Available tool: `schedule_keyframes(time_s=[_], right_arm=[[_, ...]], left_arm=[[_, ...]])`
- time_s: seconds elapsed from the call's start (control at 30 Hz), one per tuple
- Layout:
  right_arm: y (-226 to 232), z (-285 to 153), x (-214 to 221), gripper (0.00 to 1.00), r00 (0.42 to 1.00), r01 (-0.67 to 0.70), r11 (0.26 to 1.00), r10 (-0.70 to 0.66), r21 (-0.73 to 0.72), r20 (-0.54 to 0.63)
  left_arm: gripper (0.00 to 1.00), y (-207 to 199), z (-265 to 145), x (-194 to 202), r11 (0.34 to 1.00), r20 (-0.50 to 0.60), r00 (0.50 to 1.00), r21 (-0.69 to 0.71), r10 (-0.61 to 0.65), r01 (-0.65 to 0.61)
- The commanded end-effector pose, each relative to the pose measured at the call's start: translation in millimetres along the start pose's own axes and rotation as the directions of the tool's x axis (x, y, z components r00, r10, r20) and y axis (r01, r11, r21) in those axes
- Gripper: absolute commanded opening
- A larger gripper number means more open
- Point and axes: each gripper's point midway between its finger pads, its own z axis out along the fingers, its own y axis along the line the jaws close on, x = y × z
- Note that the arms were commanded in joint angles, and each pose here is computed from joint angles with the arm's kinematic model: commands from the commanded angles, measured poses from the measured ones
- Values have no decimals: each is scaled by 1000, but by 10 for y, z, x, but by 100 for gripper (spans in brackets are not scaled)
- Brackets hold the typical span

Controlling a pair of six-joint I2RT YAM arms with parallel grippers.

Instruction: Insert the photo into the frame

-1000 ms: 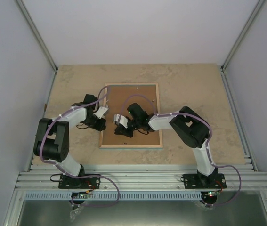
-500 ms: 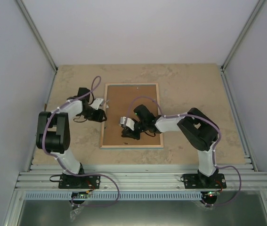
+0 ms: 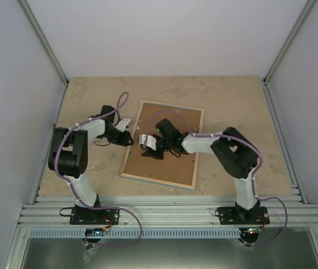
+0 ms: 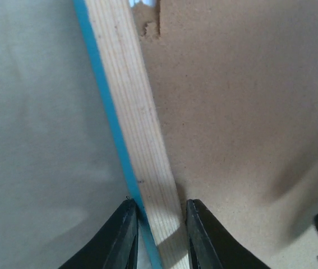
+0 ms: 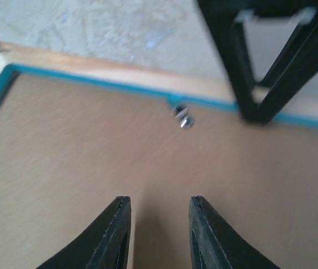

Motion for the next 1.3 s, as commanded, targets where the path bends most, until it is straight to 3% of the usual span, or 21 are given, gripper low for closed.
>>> schedule_keyframes(time_s=[0.0, 0.27, 0.47, 0.67, 0.83, 1.0, 1.1, 1.27], right_arm=[[-135, 152, -139, 31, 996, 85, 996, -85, 34, 6], [-11, 462, -92, 31, 998, 47, 999, -46, 22, -34], [-43, 612, 61, 30, 996, -29, 994, 38, 102, -86], [-100, 688, 343, 21, 981, -77, 983, 105, 167, -164], [-197, 620, 641, 6, 957, -107, 965, 165, 239, -239], [-291, 518, 810, 1, 938, -143, 948, 221, 285, -265], [-211, 528, 694, 5, 950, -157, 962, 208, 222, -232], [-45, 403, 277, 24, 979, -145, 986, 155, 81, -129]], left_arm=[[18, -190, 173, 236, 997, -63, 998, 79, -5, 10], [16, -169, 173, 245, 994, -80, 993, 62, -86, 91], [13, -206, 226, 300, 987, -102, 988, 94, -117, 127], [8, -215, 250, 329, 986, -112, 986, 105, -121, 133], [3, -206, 246, 350, 988, -110, 987, 94, -114, 124], [0, -209, 233, 342, 988, -105, 988, 95, -111, 121], [0, -224, 229, 342, 988, -105, 989, 103, -107, 118], [1, -265, 190, 332, 988, -99, 991, 118, -87, 98]])
